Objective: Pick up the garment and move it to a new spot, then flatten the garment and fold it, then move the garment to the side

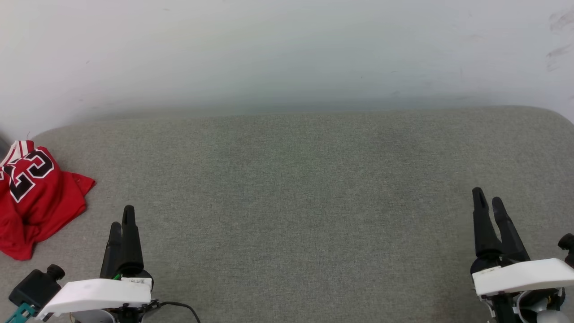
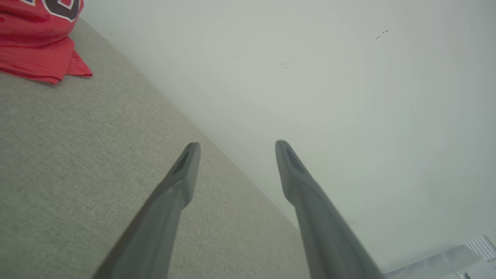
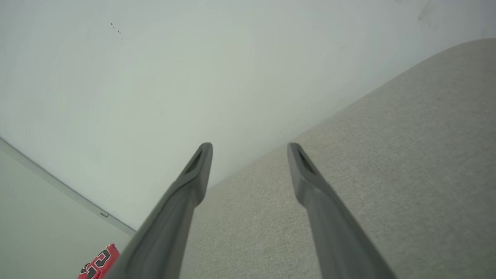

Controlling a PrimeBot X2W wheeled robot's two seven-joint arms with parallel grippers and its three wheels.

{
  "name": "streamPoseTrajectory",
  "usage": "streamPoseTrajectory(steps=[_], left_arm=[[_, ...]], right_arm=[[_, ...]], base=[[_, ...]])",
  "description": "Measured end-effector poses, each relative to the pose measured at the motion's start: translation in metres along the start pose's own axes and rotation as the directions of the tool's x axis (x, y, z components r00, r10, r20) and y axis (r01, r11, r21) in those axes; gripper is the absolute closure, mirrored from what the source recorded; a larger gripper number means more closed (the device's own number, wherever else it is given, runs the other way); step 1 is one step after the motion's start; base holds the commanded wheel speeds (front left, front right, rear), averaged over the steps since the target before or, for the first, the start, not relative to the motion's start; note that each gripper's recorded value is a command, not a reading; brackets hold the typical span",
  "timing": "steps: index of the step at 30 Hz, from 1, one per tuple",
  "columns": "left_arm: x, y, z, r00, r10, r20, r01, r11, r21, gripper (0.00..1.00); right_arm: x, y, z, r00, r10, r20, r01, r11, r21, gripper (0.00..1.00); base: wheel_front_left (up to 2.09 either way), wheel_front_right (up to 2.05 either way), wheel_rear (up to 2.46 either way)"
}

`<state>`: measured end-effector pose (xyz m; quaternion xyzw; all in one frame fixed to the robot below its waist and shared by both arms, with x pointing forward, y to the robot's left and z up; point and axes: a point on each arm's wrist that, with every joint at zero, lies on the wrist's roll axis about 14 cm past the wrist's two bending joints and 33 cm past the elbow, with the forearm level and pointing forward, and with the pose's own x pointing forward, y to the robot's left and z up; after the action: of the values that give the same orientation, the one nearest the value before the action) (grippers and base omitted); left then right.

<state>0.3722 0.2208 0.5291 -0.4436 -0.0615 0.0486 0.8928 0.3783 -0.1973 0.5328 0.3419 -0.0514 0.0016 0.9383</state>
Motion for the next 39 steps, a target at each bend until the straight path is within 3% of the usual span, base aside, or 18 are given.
streamPoseTrajectory(steps=[5, 12, 20, 28, 39], left_arm=[[-0.001, -0.014, -0.003, 0.999, -0.052, -0.004, 0.052, 0.993, 0.106, 0.0], [-0.002, -0.038, -0.015, 0.992, -0.12, -0.031, 0.124, 0.951, 0.283, 0.0], [-0.005, -0.062, -0.033, 0.98, -0.188, -0.069, 0.199, 0.875, 0.44, 0.0], [-0.011, -0.074, -0.046, 0.969, -0.221, -0.111, 0.244, 0.779, 0.577, 0.0], [-0.023, -0.078, -0.067, 0.959, -0.236, -0.159, 0.279, 0.669, 0.689, 0.0]], right_arm=[[0.0, 0.011, -0.004, 0.999, 0.04, -0.011, -0.041, 0.994, -0.103, 0.0], [-0.002, 0.019, -0.005, 0.997, 0.073, -0.01, -0.073, 0.973, -0.221, 0.0], [-0.001, 0.025, -0.005, 0.995, 0.1, -0.01, -0.098, 0.939, -0.33, 0.0], [-0.002, 0.03, -0.007, 0.992, 0.123, -0.018, -0.118, 0.895, -0.429, 0.0], [-0.006, 0.031, -0.009, 0.99, 0.139, -0.024, -0.131, 0.839, -0.528, 0.0]], base=[[0.0, 0.0, 0.0], [0.0, 0.0, 0.0], [0.0, 0.0, 0.0], [0.0, 0.0, 0.0], [0.0, 0.0, 0.0]])
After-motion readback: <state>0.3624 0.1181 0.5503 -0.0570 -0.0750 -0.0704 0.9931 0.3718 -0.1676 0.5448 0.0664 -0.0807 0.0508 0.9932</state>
